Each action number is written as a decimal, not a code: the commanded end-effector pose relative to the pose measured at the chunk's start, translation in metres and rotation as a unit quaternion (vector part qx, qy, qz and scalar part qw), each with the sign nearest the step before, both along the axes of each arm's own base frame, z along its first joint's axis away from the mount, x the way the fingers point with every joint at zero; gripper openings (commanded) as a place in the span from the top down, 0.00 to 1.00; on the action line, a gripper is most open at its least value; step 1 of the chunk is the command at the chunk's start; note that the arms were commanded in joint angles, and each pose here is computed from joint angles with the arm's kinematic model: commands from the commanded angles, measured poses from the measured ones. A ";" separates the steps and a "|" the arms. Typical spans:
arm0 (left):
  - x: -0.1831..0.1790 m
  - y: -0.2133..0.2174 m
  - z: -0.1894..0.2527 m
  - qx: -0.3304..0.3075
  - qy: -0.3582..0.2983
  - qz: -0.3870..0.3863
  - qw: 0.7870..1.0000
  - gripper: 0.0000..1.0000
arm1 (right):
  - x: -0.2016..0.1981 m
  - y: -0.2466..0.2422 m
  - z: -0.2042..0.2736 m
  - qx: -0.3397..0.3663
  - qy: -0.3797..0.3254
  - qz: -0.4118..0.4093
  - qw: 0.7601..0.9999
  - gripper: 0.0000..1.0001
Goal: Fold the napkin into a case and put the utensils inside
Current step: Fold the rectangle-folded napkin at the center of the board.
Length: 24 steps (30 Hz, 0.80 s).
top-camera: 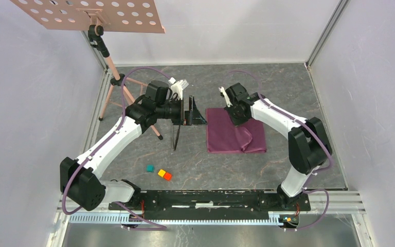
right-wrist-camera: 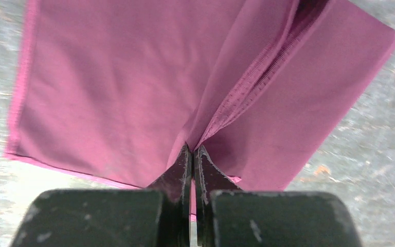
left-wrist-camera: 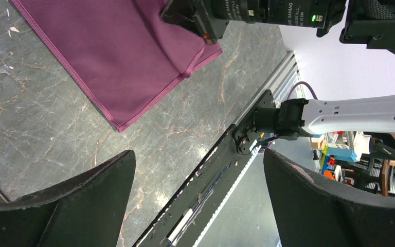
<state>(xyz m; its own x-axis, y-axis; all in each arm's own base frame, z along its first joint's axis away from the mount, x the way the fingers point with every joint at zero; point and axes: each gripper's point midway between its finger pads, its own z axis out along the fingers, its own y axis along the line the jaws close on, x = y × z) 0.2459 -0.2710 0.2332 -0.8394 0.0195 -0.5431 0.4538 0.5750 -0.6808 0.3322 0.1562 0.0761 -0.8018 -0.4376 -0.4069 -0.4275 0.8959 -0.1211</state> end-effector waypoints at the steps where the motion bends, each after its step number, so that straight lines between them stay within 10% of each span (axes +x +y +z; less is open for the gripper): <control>1: 0.003 0.003 0.006 0.000 -0.033 -0.005 0.999 0.00 | 0.007 0.043 0.008 0.063 0.004 -0.005 0.998 1.00; 24: 0.008 0.008 0.007 0.002 -0.036 0.005 0.999 0.00 | -0.004 0.108 -0.013 0.162 0.051 0.037 0.985 1.00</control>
